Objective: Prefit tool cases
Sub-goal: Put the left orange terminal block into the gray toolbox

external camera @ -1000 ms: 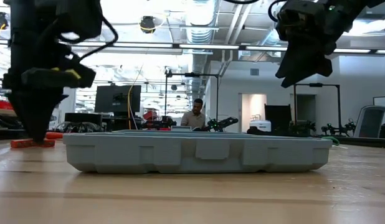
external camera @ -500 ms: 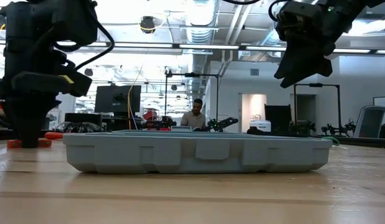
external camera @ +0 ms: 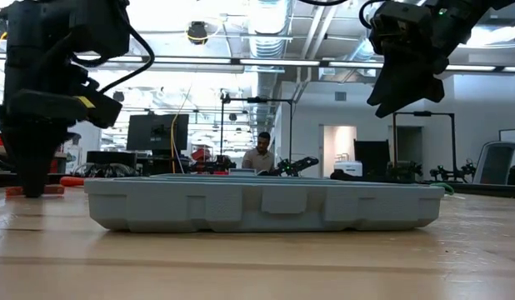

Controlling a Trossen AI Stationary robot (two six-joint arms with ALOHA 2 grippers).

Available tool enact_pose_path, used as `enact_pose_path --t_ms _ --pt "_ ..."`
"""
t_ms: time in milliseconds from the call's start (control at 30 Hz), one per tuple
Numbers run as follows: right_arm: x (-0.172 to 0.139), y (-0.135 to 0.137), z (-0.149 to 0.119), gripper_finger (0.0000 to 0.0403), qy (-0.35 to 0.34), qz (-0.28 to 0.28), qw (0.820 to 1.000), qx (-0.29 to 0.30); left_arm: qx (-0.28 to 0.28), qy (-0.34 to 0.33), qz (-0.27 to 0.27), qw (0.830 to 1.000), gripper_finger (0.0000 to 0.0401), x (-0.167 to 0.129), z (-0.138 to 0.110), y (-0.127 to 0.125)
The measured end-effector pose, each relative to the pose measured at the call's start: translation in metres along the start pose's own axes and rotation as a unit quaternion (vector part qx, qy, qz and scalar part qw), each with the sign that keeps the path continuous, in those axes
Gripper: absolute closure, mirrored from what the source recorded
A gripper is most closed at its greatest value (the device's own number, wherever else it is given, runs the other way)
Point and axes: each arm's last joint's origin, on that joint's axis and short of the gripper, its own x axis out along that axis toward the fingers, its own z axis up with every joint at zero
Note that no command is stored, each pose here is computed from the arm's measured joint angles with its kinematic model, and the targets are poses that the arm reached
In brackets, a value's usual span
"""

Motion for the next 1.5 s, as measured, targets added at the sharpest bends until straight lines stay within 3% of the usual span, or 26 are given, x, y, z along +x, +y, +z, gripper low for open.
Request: enact_pose_path --t_ms 400,800,967,1233,1500 --pt "0.0 0.0 0.0 0.0237 0.001 0.0 1.0 -0.018 0.039 -0.041 -0.075 0.996 0.0318 -0.036 0.005 -0.017" --pt "-0.002 0.006 -0.004 0.0237 0.012 0.024 0.998 -0.05 0.092 -0.119 -0.16 0.976 0.0318 -0.061 0.029 -0.074" --pt "-0.004 0.011 -0.01 0.0237 0.018 0.035 0.997 -0.06 0.138 -0.118 -0.157 0.971 0.0318 -0.058 0.044 -0.11" --pt "-0.01 0.022 -0.024 0.0237 0.029 0.06 0.995 -0.076 0.238 -0.123 -0.17 0.948 0.0318 -0.052 0.059 -0.171" --pt "0.003 0.021 -0.061 0.0237 0.024 0.117 0.992 -0.031 0.258 -0.165 -0.143 0.941 0.0318 -0.044 0.04 -0.193"
